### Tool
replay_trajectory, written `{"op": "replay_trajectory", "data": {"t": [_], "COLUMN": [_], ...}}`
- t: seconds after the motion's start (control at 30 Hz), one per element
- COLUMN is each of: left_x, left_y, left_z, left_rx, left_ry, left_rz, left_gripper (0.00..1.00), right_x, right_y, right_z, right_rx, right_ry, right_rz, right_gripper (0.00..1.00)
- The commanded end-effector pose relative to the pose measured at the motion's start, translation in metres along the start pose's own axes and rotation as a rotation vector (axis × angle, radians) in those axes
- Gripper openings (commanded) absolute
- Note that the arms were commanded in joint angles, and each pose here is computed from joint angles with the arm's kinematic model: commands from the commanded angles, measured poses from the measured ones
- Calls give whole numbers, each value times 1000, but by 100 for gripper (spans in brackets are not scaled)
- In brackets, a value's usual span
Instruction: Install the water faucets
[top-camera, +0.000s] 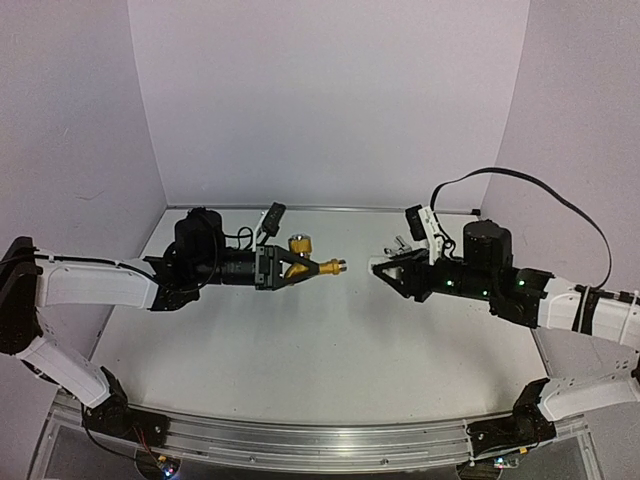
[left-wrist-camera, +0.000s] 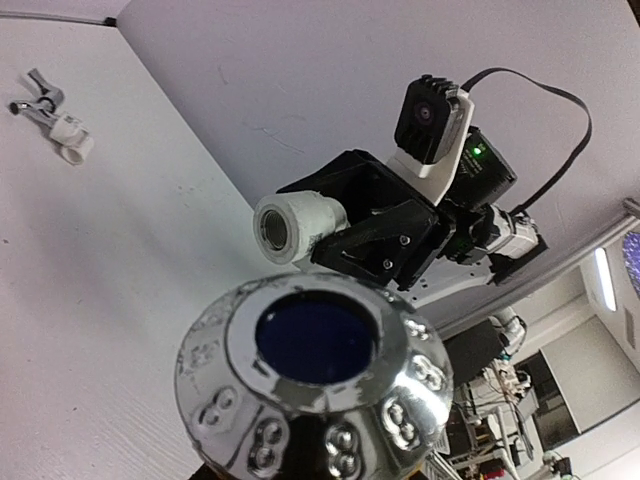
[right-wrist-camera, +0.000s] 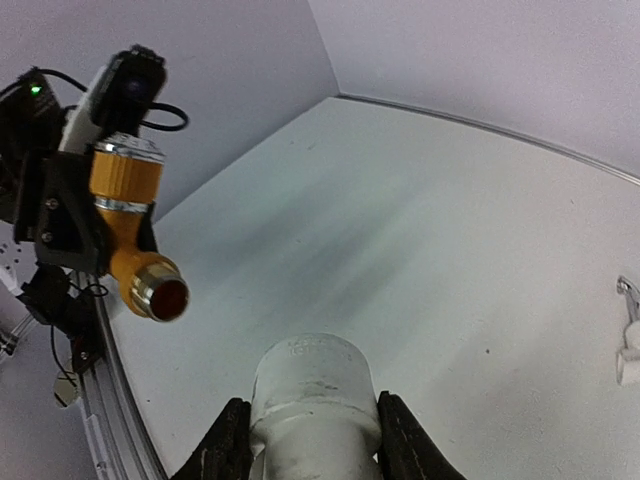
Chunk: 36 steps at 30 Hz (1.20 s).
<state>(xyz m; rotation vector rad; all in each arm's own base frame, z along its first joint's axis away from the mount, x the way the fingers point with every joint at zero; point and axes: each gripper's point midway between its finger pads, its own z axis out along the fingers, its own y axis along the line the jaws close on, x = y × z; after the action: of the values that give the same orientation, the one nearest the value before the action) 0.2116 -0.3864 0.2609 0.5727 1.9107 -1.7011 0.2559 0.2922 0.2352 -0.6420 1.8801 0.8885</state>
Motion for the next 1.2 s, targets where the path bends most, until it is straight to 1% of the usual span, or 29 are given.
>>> {"op": "replay_trajectory", "data": {"t": [0.0,0.17,0.23,0.3,0.4,0.57,0.8,0.97,1.07,1.17], "left_x": [-18,-11,-7,-4,-2,-7,-3,-3,-1,-3], "left_y": [-64,-74,-77,-80,-82,-86,-96,-100,-102,-104], "left_z": [1,-2,-2,-1,-1,0,0,-3,-5,-8], "left_rx": [270,324,342,363,371,367,387,395,396,391], "left_ry": [43,84,106,133,145,119,119,111,105,83], "left_rz": [71,82,80,81,78,82,99,114,126,141], "left_gripper": [0,0,0,0,0,0,0,0,0,0], "right_x": [-48,-43,-43,-45,-50,-51,-46,-45,-47,-52], "right_y": [52,91,101,106,111,118,114,105,100,98], "right_z": [-19,-30,-34,-40,-49,-47,-32,-21,-18,-21], "right_rx": [-242,-480,-531,-558,-576,-625,-627,-586,-555,-545], "right_ry": [-167,-155,-165,-218,-267,-252,-209,-197,-214,-257], "right_rz": [-101,-218,-255,-294,-331,-344,-313,-274,-242,-216], "right_gripper": [0,0,0,0,0,0,0,0,0,0]}}
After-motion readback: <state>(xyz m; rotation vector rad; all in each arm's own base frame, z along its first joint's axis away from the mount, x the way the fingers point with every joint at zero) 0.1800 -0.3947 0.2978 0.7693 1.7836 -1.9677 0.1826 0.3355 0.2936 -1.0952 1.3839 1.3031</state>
